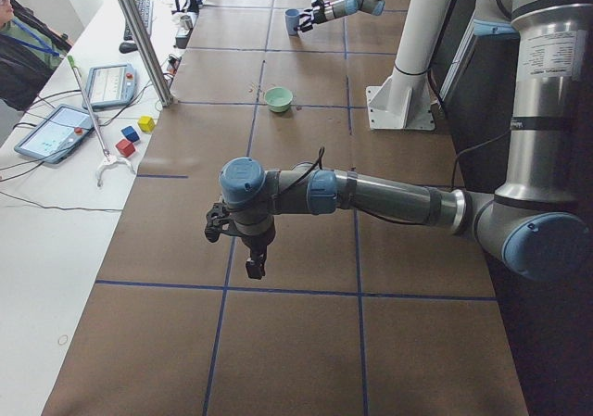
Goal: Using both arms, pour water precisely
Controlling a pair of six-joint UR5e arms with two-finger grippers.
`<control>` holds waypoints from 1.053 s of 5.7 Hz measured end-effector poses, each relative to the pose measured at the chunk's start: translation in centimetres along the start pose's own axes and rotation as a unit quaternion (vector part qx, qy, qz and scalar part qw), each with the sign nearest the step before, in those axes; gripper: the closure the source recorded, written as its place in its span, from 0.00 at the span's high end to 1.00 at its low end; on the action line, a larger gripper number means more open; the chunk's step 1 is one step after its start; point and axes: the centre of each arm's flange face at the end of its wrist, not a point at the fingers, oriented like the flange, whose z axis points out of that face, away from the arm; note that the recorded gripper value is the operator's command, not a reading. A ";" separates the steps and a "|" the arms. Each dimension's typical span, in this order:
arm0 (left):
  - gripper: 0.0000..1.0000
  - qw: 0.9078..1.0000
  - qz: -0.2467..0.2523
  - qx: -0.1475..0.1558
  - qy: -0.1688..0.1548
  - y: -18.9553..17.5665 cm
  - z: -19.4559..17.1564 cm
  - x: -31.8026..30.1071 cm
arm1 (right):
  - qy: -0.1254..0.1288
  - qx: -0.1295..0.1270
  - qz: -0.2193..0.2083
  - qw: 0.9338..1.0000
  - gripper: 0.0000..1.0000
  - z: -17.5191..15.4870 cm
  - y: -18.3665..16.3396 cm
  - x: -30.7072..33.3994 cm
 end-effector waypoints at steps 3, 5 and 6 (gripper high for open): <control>1.00 1.000 0.000 0.001 0.000 0.0 -0.1 0.0 | 0.009 0.013 -0.003 1.000 1.00 0.6 -0.4 0.4; 1.00 1.000 0.001 0.001 0.000 0.0 -0.1 0.1 | 0.018 0.026 0.002 0.999 1.00 1.2 -1.2 0.6; 1.00 1.000 0.001 0.000 0.000 0.0 0.0 0.0 | 0.020 0.029 0.003 0.999 0.85 1.3 -1.4 0.7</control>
